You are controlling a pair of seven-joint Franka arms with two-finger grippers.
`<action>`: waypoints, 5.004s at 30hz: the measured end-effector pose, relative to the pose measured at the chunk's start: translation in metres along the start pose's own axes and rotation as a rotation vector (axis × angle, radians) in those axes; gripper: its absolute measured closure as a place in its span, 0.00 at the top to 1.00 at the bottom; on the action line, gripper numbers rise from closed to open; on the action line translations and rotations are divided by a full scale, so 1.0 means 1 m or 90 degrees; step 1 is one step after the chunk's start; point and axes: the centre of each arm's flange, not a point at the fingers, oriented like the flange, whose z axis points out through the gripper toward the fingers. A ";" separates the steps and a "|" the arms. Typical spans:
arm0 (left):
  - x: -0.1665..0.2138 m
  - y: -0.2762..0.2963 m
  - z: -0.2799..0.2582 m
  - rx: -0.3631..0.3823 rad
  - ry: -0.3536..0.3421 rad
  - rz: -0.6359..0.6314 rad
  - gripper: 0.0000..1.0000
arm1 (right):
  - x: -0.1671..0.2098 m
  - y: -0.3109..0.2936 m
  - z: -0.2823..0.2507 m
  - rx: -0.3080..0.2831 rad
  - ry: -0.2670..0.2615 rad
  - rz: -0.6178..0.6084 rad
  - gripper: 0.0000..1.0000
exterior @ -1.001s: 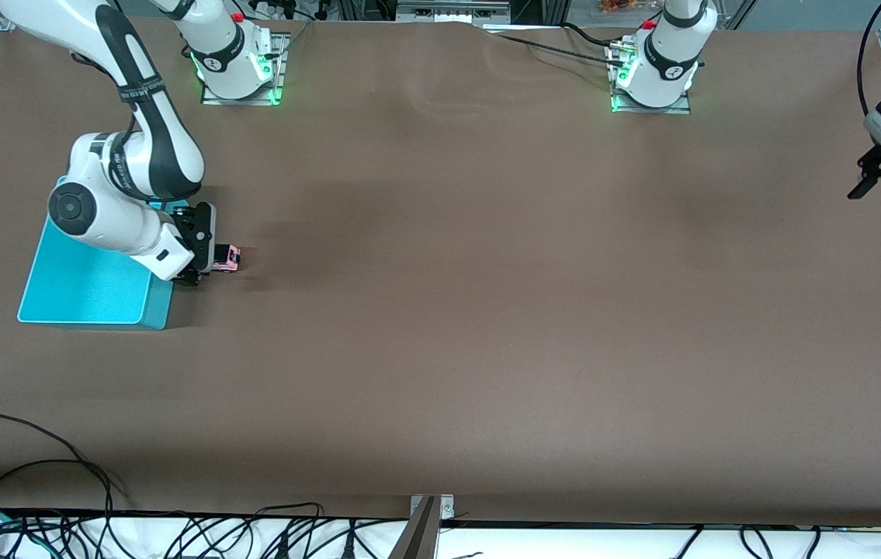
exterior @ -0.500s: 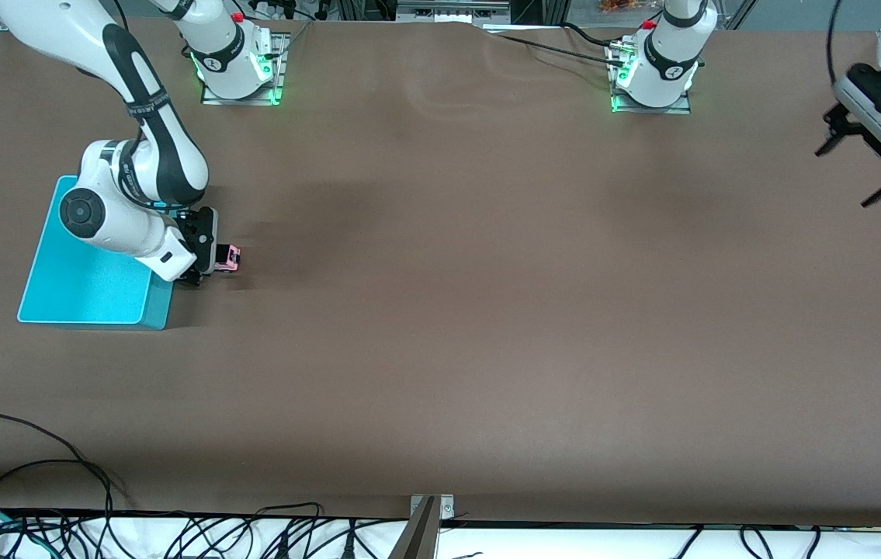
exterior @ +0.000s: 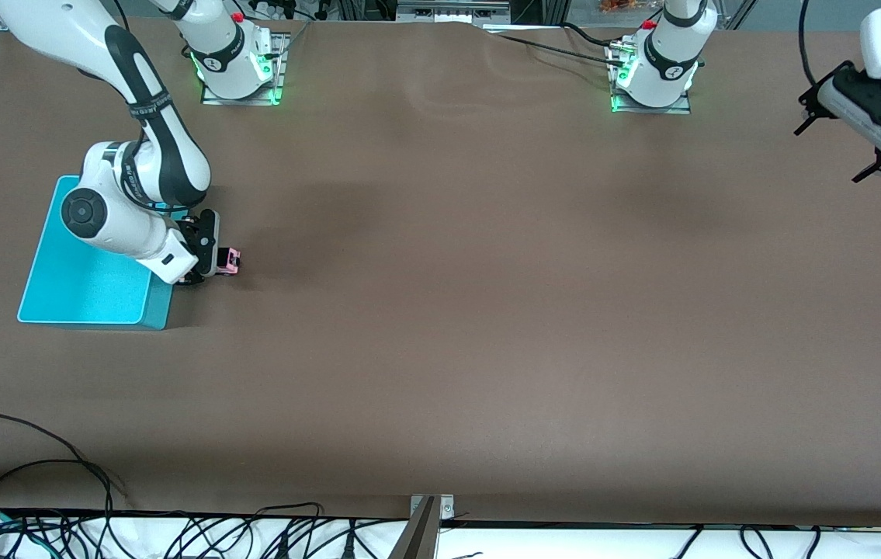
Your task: Wind and store pink jeep toy
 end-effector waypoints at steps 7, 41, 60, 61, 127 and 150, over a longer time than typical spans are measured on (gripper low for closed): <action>0.018 0.012 0.000 -0.004 -0.013 -0.182 1.00 | 0.008 0.014 -0.069 0.031 0.008 -0.007 0.52; 0.056 0.019 -0.007 -0.016 -0.010 -0.572 1.00 | -0.193 -0.068 -0.042 0.114 0.041 0.009 0.52; 0.055 0.018 -0.005 -0.021 -0.017 -0.580 1.00 | -0.197 -0.083 0.031 0.115 0.042 0.023 0.52; 0.054 0.018 -0.005 -0.021 -0.017 -0.581 1.00 | -0.197 -0.082 0.033 0.113 0.045 0.022 0.52; 0.043 -0.012 0.013 -0.046 -0.033 -0.570 1.00 | -0.039 -0.014 -0.330 -0.038 0.003 0.901 1.00; 0.041 -0.010 0.014 -0.049 -0.044 -0.569 1.00 | -0.043 -0.033 -0.370 -0.055 0.033 0.983 1.00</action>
